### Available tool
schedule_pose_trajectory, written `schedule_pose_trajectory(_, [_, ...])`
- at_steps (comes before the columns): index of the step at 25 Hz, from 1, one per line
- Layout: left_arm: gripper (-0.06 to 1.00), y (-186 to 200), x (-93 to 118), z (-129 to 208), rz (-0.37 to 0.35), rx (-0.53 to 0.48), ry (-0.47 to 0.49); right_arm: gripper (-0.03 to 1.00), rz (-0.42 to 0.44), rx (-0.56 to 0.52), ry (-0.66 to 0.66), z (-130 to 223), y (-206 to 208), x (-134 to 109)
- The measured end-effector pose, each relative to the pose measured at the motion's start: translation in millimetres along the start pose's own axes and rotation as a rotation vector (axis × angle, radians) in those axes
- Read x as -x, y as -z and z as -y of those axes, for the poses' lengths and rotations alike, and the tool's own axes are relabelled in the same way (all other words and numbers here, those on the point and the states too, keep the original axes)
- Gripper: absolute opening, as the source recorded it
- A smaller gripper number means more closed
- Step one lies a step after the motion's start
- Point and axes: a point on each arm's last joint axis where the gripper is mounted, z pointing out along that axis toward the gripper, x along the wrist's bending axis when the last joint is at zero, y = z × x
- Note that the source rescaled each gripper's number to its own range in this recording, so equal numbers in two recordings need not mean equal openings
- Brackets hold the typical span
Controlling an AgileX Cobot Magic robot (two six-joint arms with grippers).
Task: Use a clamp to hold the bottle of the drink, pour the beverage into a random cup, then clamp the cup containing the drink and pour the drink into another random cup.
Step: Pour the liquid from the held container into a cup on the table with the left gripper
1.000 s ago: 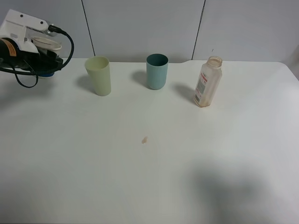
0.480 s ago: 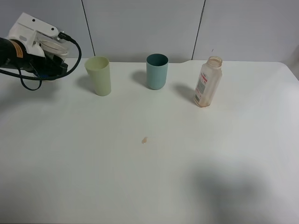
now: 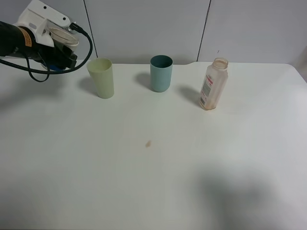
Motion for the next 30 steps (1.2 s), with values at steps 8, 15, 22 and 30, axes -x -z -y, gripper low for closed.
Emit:
schedule_pose_trajectory(8, [0.05, 0.0, 0.2, 3.1, -0.005, -0.038, -0.019, 1.0, 0.0, 0.0, 0.0, 0.0, 0.0, 0.0])
schedule_pose_trajectory(15, [0.05, 0.0, 0.9, 4.3, -0.006, -0.055, -0.024, 1.0, 0.0, 0.0, 0.0, 0.0, 0.0, 0.0])
schedule_pose_trajectory(22, [0.05, -0.1, 3.1, 4.1, -0.001, -0.061, -0.057, 1.0, 0.0, 0.0, 0.0, 0.0, 0.0, 0.0])
schedule_pose_trajectory(30, [0.05, 0.0, 3.0, 4.4, -0.001, -0.064, -0.066, 1.0, 0.0, 0.0, 0.0, 0.0, 0.0, 0.0])
